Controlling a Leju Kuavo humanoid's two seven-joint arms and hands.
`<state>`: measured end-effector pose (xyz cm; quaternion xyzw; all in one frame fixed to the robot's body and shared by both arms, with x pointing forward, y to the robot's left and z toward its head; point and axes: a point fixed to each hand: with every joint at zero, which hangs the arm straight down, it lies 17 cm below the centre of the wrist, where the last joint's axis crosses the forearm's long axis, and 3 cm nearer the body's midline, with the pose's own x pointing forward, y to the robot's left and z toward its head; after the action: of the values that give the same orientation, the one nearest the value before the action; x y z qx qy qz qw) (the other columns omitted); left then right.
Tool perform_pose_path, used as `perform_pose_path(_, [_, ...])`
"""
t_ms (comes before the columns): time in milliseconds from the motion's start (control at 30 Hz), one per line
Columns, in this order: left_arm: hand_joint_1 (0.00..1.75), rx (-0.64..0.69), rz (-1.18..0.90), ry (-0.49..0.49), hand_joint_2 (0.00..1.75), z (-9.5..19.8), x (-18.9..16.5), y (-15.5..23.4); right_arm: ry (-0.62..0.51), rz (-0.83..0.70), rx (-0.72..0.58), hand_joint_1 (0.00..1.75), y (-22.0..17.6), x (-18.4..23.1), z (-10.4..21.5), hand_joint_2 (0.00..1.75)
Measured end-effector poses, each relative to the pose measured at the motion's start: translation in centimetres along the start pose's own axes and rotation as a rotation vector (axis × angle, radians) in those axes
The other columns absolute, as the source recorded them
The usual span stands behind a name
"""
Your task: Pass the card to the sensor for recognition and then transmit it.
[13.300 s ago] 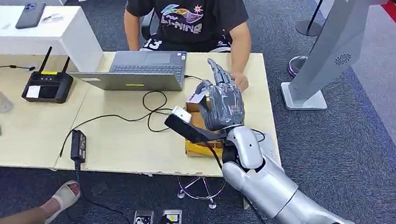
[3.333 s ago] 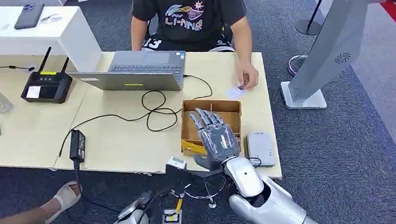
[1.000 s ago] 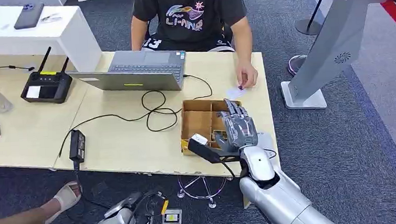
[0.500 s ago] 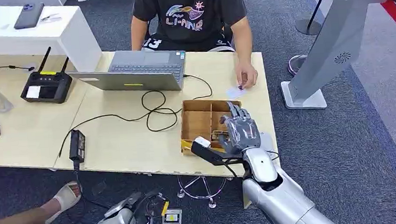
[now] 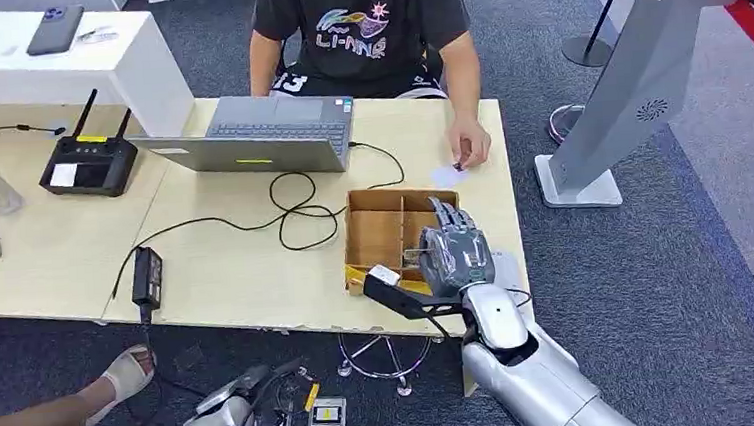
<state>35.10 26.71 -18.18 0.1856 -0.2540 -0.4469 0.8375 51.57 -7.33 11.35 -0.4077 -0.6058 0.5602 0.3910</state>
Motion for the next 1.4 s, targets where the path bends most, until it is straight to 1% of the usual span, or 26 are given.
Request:
perform_pose_path(33, [0.0,0.001,-0.003,0.001,1.75,0.0,-0.1,0.0,-0.001,0.0,0.0,1.66,0.0,0.0,0.0,1.75])
perform_pose_path(133, [0.0,0.002,-0.014,0.002,1.75,0.0,-0.3,0.1,-0.002,-0.001,0.001,1.62,0.0,0.1,0.0,1.75])
perform_pose_path(167, [0.0,0.002,-0.015,0.001,1.75,0.0,-0.3,0.1,-0.002,-0.002,0.001,1.64,0.0,0.1,0.0,1.75])
perform_pose_path(233, [0.0,0.003,-0.023,0.001,1.75,0.0,-0.4,0.2,-0.003,-0.002,0.001,1.62,0.0,0.1,0.0,1.75])
perform_pose_path(300, [0.0,0.004,-0.025,-0.003,1.75,0.0,-0.4,0.2,-0.004,-0.004,0.001,1.69,0.0,0.1,0.0,1.75])
perform_pose_path(367, [0.0,0.005,-0.026,-0.006,1.75,0.0,-0.4,0.2,-0.007,-0.008,-0.002,1.64,0.0,0.2,0.0,1.75])
perform_pose_path(433, [0.0,0.006,-0.028,-0.009,1.75,-0.1,-0.4,0.3,-0.008,-0.011,-0.004,1.66,-0.1,0.2,0.0,1.75])
perform_pose_path(500, [0.0,0.007,-0.034,-0.013,1.75,-0.1,-0.5,0.3,-0.008,-0.014,-0.007,1.64,-0.2,0.3,0.0,1.75])
perform_pose_path(533, [0.0,0.006,-0.035,-0.012,1.75,-0.1,-0.5,0.3,-0.009,-0.019,-0.011,1.68,-0.3,0.3,-0.1,1.75])
perform_pose_path(700, [0.0,0.001,-0.047,-0.009,1.75,0.0,-0.9,0.0,-0.023,-0.048,-0.054,1.61,-2.4,1.0,-0.4,1.75])
perform_pose_path(800, [0.0,0.0,-0.053,-0.005,1.75,0.0,-1.2,-0.1,-0.032,-0.069,-0.121,1.64,-5.5,1.5,-0.6,1.75])
perform_pose_path(833, [0.0,0.0,-0.055,-0.004,1.75,0.0,-1.3,-0.1,-0.04,-0.073,-0.154,1.64,-6.8,1.7,-0.7,1.75])
perform_pose_path(867, [0.0,0.001,-0.057,-0.003,1.75,0.0,-1.4,-0.1,-0.046,-0.078,-0.187,1.61,-8.2,1.9,-0.7,1.75])
perform_pose_path(933, [0.0,0.002,-0.06,-0.001,1.75,0.0,-1.5,-0.1,-0.055,-0.089,-0.244,1.62,-10.6,2.1,-0.6,1.75])
perform_pose_path(967, [0.0,0.002,-0.061,-0.001,1.75,0.0,-1.6,-0.1,-0.061,-0.098,-0.279,1.57,-12.1,2.2,-0.5,1.75])
perform_pose_path(1100, [0.0,-0.001,-0.074,-0.016,1.75,0.0,-1.4,-0.2,-0.101,-0.12,-0.428,1.59,-18.0,3.2,0.6,1.75])
perform_pose_path(1133, [0.0,-0.001,-0.077,-0.019,1.75,0.0,-1.3,-0.2,-0.111,-0.127,-0.452,1.61,-19.0,3.5,0.9,1.75])
perform_pose_path(1167, [0.0,-0.001,-0.08,-0.019,1.75,0.0,-1.3,-0.2,-0.119,-0.134,-0.474,1.59,-19.9,3.8,1.2,1.75])
perform_pose_path(1200, [0.0,-0.003,-0.085,-0.02,1.75,0.0,-1.3,-0.3,-0.13,-0.137,-0.495,1.64,-20.8,4.1,1.5,1.75])
perform_pose_path(1333, [0.0,-0.011,-0.101,-0.036,1.75,0.0,-0.8,-0.4,-0.173,-0.132,-0.576,1.55,-23.9,5.2,2.5,1.75])
perform_pose_path(1367, [0.0,-0.013,-0.108,-0.046,1.75,0.0,-0.5,-0.4,-0.182,-0.127,-0.595,1.47,-24.6,5.5,2.6,1.75])
perform_pose_path(1400, [0.0,-0.015,-0.117,-0.054,1.75,0.1,0.0,-0.5,-0.188,-0.123,-0.61,1.55,-25.2,5.8,2.5,1.75])
